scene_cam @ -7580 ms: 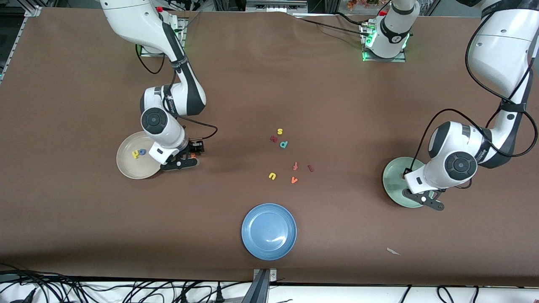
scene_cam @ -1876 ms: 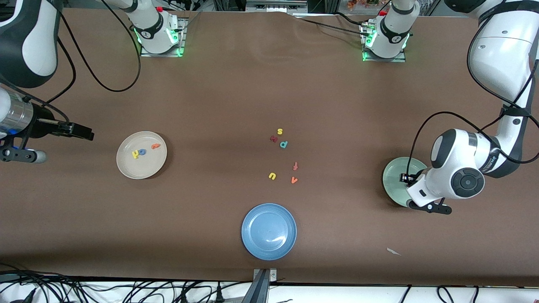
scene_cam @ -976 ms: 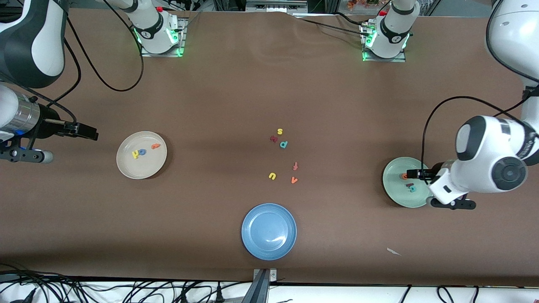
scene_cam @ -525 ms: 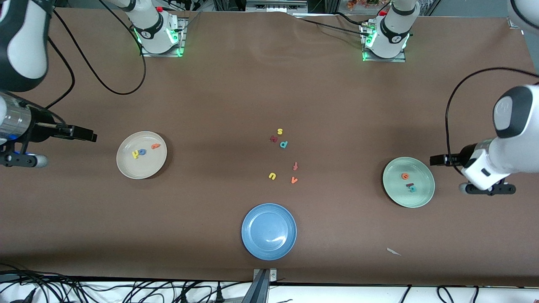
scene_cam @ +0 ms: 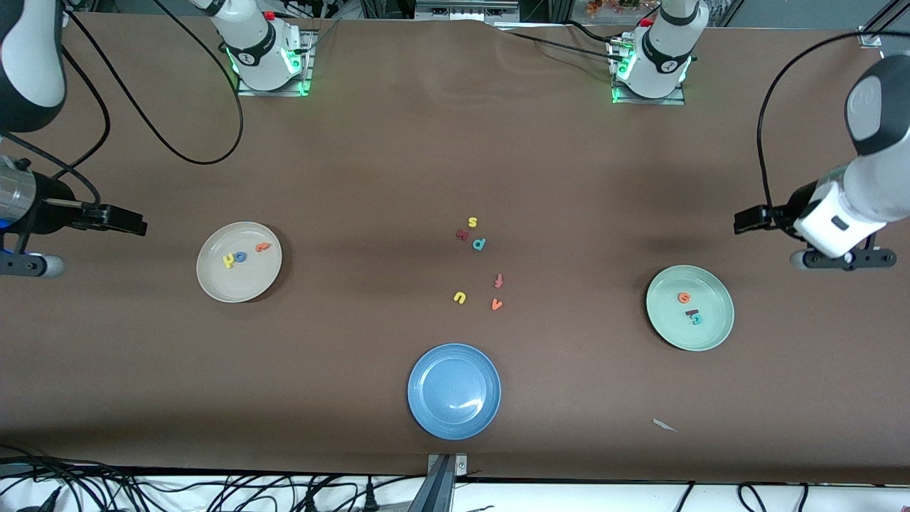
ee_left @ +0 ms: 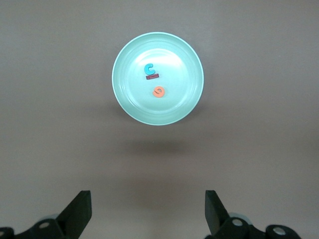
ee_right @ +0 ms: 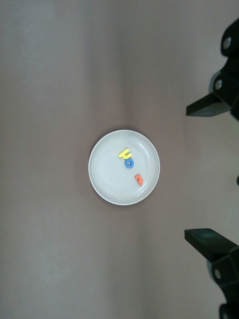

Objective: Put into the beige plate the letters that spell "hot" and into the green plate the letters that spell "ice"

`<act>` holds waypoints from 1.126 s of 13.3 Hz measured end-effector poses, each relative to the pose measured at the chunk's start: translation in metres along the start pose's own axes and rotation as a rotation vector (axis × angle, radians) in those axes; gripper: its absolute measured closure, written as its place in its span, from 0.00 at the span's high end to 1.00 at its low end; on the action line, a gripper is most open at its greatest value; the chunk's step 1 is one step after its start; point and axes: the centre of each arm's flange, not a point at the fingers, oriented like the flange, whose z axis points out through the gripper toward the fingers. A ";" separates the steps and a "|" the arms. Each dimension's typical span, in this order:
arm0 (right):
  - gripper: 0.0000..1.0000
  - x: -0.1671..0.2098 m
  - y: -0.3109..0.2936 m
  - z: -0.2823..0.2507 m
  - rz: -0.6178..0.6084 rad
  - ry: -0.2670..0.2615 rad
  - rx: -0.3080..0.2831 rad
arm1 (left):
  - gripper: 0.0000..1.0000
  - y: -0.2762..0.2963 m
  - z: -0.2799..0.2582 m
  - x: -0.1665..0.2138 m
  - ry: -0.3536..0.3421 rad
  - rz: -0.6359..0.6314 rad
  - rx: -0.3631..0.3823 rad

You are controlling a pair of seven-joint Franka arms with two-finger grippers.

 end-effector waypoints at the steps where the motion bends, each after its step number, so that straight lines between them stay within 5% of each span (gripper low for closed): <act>1: 1.00 0.001 0.003 0.001 0.005 0.009 0.002 | 1.00 0.002 -0.013 -0.012 0.021 0.006 -0.001; 6: 1.00 0.001 0.003 0.006 0.004 0.020 0.005 | 1.00 0.005 -0.072 -0.066 0.111 0.022 -0.004; 15: 1.00 0.000 0.000 0.003 0.002 0.025 0.007 | 1.00 -0.003 -0.068 -0.067 0.103 0.016 -0.006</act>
